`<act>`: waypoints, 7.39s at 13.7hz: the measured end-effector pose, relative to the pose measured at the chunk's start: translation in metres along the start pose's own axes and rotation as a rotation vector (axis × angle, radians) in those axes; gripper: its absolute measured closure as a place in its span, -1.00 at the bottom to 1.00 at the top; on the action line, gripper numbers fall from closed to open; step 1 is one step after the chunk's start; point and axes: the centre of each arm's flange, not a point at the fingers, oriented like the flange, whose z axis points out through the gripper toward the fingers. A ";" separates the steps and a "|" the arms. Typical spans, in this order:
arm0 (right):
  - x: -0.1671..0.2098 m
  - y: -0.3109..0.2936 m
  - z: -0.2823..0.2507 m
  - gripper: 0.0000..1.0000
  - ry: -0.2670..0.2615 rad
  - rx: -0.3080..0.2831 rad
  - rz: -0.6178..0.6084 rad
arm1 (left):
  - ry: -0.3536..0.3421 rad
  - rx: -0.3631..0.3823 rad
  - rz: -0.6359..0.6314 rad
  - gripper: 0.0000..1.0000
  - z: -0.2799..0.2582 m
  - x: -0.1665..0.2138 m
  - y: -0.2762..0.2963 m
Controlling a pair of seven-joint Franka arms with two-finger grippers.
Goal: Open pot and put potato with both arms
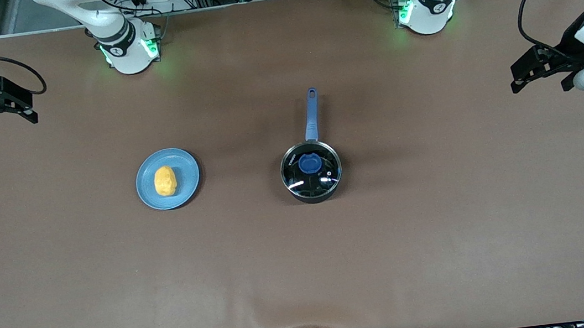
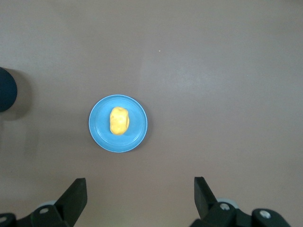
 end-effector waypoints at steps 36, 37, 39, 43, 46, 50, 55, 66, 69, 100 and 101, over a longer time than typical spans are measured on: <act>0.000 0.000 0.000 -1.00 0.000 0.000 0.000 | -0.006 0.000 -0.010 -1.00 0.003 0.000 0.000; 0.000 0.000 0.000 -1.00 0.000 0.000 0.000 | -0.006 0.000 -0.025 -1.00 0.003 0.000 0.004; 0.000 0.000 0.000 -1.00 0.000 0.000 0.000 | -0.012 -0.002 -0.057 -1.00 0.006 -0.002 0.033; 0.000 0.000 0.000 -1.00 0.000 0.000 0.000 | -0.059 -0.014 -0.098 -1.00 0.047 -0.004 0.134; 0.000 0.000 0.001 -1.00 -0.005 0.001 -0.001 | -0.088 -0.026 -0.185 -1.00 0.105 0.004 0.201; -0.003 0.000 0.003 -1.00 -0.032 0.003 0.000 | -0.079 0.022 -0.240 -1.00 0.193 -0.001 0.289; -0.004 0.000 0.004 -1.00 -0.042 0.004 0.000 | -0.107 0.008 -0.269 -1.00 0.248 0.003 0.311; -0.005 0.009 0.006 -1.00 -0.049 0.006 0.018 | -0.083 0.036 -0.276 -1.00 0.328 -0.029 0.384; -0.005 0.010 0.006 -1.00 -0.049 0.008 0.021 | -0.079 0.026 -0.275 -1.00 0.336 -0.028 0.387; -0.005 0.010 0.009 -1.00 -0.061 0.010 0.021 | -0.041 -0.001 -0.313 -0.31 0.365 -0.024 0.400; -0.005 0.010 0.009 -1.00 -0.061 0.010 0.020 | -0.040 0.002 -0.317 -0.20 0.366 -0.024 0.400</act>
